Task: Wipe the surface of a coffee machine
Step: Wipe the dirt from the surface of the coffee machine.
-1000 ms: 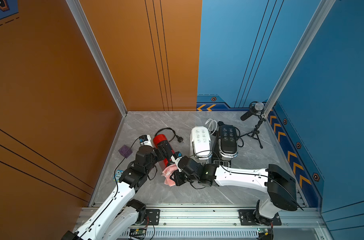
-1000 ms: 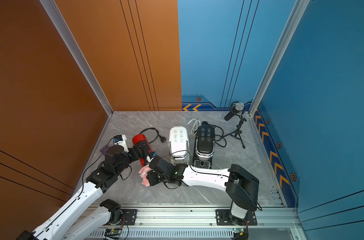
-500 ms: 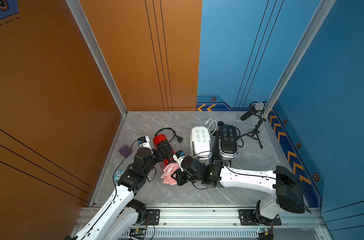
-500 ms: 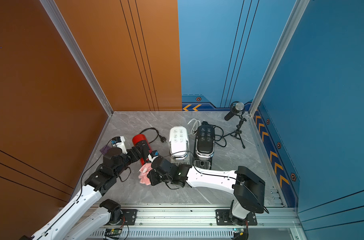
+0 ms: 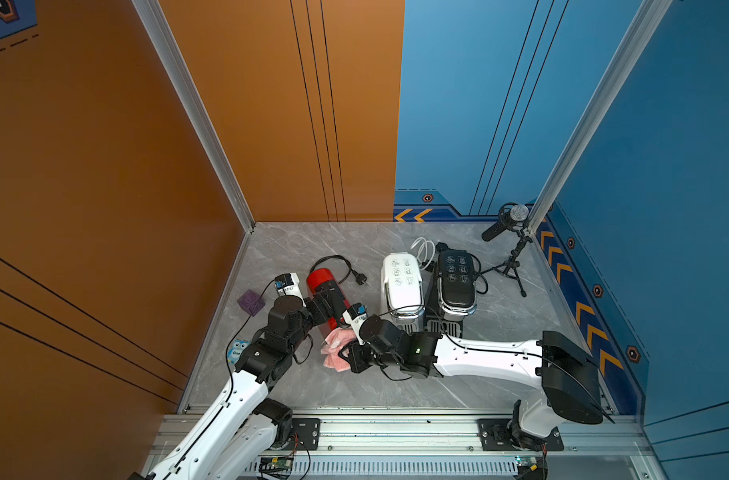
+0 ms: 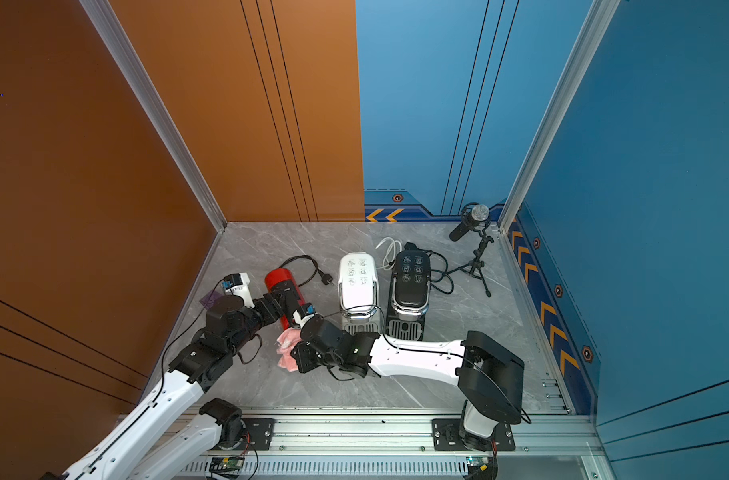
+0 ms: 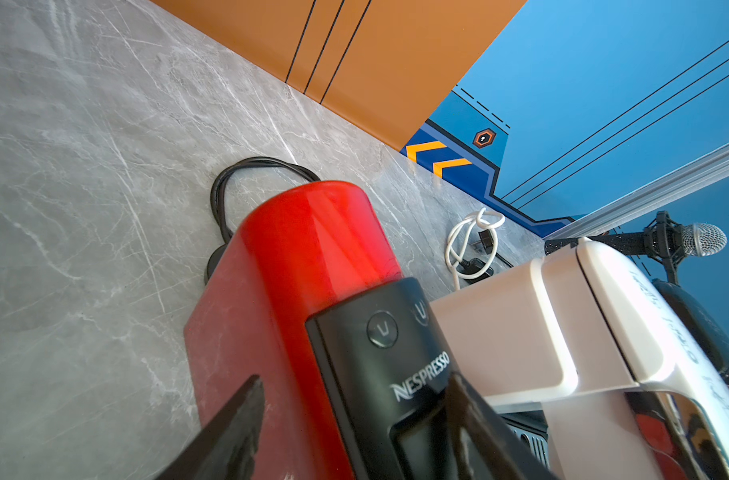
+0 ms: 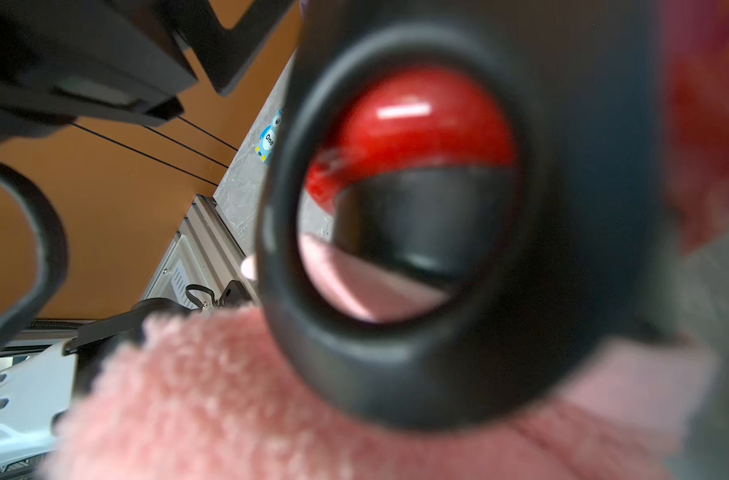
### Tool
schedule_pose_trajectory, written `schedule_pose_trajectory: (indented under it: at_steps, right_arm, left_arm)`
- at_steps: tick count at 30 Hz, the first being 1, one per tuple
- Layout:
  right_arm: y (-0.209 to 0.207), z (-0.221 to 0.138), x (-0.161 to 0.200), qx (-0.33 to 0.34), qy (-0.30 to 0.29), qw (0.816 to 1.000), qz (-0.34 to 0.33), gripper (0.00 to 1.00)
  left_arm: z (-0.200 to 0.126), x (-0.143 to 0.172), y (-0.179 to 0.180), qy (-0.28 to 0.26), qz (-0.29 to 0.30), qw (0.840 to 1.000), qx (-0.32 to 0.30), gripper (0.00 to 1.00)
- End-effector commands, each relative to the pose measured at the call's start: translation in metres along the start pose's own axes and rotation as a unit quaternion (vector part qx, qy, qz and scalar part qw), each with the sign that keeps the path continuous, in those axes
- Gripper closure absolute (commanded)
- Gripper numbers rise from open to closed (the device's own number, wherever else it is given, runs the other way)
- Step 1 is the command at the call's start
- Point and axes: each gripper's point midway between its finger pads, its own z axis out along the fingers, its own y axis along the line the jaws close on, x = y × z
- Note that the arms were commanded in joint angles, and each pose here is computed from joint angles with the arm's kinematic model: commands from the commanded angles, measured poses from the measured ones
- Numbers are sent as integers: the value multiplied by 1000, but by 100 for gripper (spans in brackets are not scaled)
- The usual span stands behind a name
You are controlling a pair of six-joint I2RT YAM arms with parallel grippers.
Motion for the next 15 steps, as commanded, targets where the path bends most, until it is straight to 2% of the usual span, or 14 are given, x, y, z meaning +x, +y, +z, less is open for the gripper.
schedule_pose_trajectory:
  at_steps: [1, 7, 12, 15]
  right_arm:
    - [-27, 4, -12, 34, -59, 997, 27, 100]
    - [-38, 5, 6, 9, -95, 992, 83, 100]
    - [-33, 21, 2, -21, -129, 987, 92, 100]
    - [-31, 29, 3, -6, -138, 988, 74, 100]
  left_arm:
    - [-1, 71, 55, 129, 21, 987, -90, 31]
    - [-4, 69, 47, 126, 11, 989, -73, 31]
    - [-3, 70, 46, 132, 7, 989, -70, 31]
    - [-4, 69, 44, 130, 8, 989, -67, 31]
